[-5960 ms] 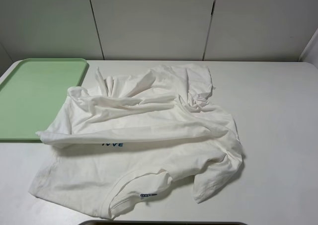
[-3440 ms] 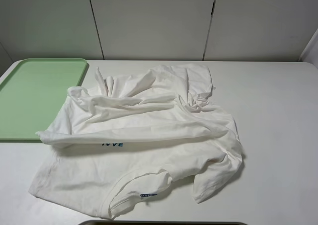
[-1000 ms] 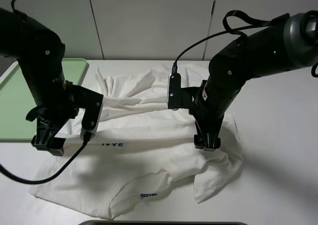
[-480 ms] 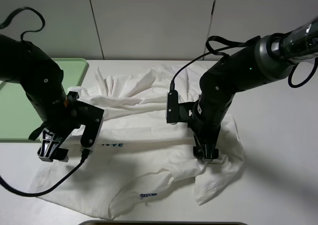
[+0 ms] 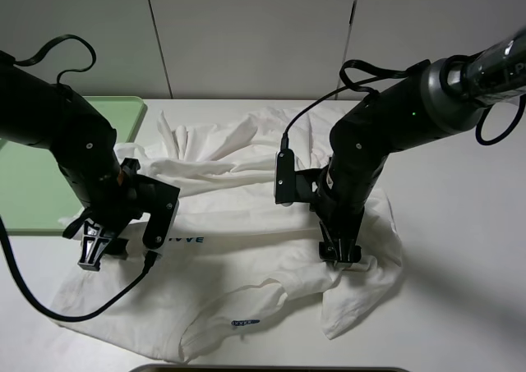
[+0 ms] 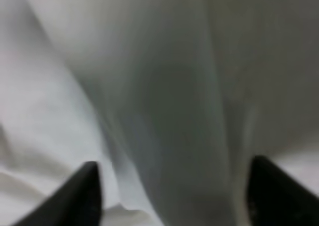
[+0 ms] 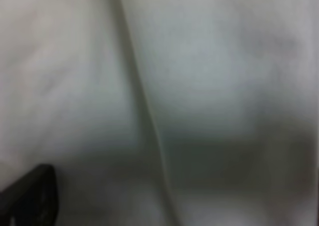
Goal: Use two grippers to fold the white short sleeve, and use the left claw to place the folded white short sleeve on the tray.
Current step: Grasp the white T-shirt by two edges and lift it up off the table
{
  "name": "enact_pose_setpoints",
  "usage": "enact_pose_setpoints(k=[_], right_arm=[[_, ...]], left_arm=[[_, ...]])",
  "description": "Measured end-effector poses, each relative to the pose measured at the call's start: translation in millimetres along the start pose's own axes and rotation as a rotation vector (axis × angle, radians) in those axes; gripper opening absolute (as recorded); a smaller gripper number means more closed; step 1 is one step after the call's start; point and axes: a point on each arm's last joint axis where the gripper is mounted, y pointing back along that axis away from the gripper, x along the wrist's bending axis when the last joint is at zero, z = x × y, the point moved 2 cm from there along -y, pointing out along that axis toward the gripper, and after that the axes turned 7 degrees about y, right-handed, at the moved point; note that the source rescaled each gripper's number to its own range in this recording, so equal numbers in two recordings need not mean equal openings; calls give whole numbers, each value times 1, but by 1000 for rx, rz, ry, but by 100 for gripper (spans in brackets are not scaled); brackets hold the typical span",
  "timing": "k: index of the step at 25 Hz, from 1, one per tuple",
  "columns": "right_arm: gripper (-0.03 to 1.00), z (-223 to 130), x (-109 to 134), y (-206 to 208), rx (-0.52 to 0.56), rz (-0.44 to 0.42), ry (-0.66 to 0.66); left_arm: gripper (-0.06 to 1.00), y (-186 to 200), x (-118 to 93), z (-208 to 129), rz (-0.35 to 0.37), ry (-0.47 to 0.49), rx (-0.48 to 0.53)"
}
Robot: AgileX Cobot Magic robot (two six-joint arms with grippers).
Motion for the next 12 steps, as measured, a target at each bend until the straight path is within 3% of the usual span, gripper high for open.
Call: enact_pose_setpoints(k=[2, 5, 7, 8, 11, 12], right_arm=[[96, 0, 0, 0, 0, 0, 0], [81, 0, 0, 0, 0, 0, 0], [64, 0, 0, 0, -1, -1, -4], [55, 0, 0, 0, -1, -1, -8], [26, 0, 0, 0, -2, -2, -20], [11, 0, 0, 0, -2, -2, -24]], left_arm=[[59, 0, 1, 0, 4, -2, -3], [44, 0, 1, 0, 4, -3, -1], [35, -1, 0, 0, 4, -3, -1], [23, -1, 1, 0, 4, -4, -1], [9, -1, 1, 0, 4, -4, -1], [7, -1, 1, 0, 4, -4, -1]])
